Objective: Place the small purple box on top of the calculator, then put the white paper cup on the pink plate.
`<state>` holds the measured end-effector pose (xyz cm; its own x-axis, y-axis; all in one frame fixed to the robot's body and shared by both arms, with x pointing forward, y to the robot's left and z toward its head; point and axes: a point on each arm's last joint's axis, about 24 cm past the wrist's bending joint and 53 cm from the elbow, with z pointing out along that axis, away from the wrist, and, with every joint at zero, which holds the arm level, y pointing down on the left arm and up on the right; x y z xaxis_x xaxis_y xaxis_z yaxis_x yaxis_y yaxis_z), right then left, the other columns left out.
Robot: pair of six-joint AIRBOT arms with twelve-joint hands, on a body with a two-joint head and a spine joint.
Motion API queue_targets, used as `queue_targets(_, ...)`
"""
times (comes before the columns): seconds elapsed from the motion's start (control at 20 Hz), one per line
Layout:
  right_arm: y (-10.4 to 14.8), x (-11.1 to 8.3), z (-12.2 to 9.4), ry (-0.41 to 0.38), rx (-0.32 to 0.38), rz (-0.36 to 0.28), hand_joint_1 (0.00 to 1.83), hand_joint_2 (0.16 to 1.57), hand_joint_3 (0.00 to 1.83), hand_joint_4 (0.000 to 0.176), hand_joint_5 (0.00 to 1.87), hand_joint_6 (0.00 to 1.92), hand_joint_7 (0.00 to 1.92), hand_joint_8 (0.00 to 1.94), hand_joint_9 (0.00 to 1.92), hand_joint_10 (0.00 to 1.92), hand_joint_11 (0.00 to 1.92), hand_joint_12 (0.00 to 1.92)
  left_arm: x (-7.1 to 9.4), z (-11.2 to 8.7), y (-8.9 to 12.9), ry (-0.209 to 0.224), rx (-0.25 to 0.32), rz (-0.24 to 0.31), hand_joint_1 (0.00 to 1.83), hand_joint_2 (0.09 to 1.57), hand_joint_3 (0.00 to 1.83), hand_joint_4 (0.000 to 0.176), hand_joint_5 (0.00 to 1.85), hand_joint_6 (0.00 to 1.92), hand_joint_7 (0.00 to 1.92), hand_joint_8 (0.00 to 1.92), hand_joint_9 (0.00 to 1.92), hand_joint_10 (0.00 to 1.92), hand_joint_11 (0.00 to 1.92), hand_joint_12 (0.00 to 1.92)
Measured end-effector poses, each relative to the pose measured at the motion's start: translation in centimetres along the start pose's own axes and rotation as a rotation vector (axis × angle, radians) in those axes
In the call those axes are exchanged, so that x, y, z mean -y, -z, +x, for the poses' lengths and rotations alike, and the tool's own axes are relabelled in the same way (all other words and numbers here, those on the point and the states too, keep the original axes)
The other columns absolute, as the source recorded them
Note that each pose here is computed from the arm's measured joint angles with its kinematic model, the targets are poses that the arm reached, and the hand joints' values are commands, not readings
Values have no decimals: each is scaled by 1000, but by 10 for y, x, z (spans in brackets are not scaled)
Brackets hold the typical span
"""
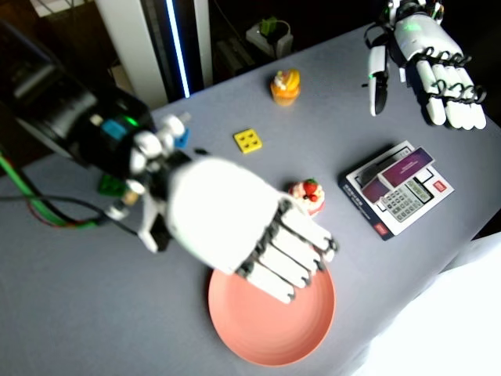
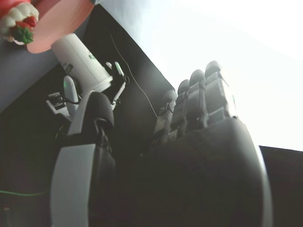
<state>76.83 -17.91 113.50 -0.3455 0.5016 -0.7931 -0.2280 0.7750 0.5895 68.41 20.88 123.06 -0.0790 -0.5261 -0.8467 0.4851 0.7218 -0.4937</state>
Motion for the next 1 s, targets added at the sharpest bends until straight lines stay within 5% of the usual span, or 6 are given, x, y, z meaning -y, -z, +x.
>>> queue_targets(0.15,-11,21,4,-57,-13,66,985,1071,0,0,140,964,164,1157,211,1522,242,1921,3,5,-3,25,2,16,720,1329,3,2,0,0,0,0,0,0,0,0)
queue_targets(0.45,-14,47,3,-88,-8,156,976,1031,0,3,190,309,301,368,94,1191,3,1748,6,1,1,51,33,40,707,1316,0,3,0,0,0,0,0,0,0,0)
queue_targets(0.55,-14,49,5,-91,-14,160,935,1021,0,53,140,113,256,113,99,908,0,1510,7,1,1,51,33,45,699,1306,0,13,0,0,0,0,0,0,0,0)
queue_targets(0.7,-13,51,8,-95,-23,167,808,992,0,84,23,5,71,2,7,507,0,1056,5,1,2,60,37,42,710,1297,0,6,0,0,0,0,0,0,0,0)
queue_targets(0.8,-13,51,7,-94,-22,167,757,973,0,85,0,0,2,0,0,40,0,198,6,1,2,59,38,45,718,1297,0,17,0,0,0,0,0,0,0,0)
queue_targets(1.0,-13,46,12,-85,-32,156,718,911,0,138,0,0,0,0,0,0,0,0,1,2,4,66,35,28,718,1293,0,27,0,0,0,0,0,0,0,0)
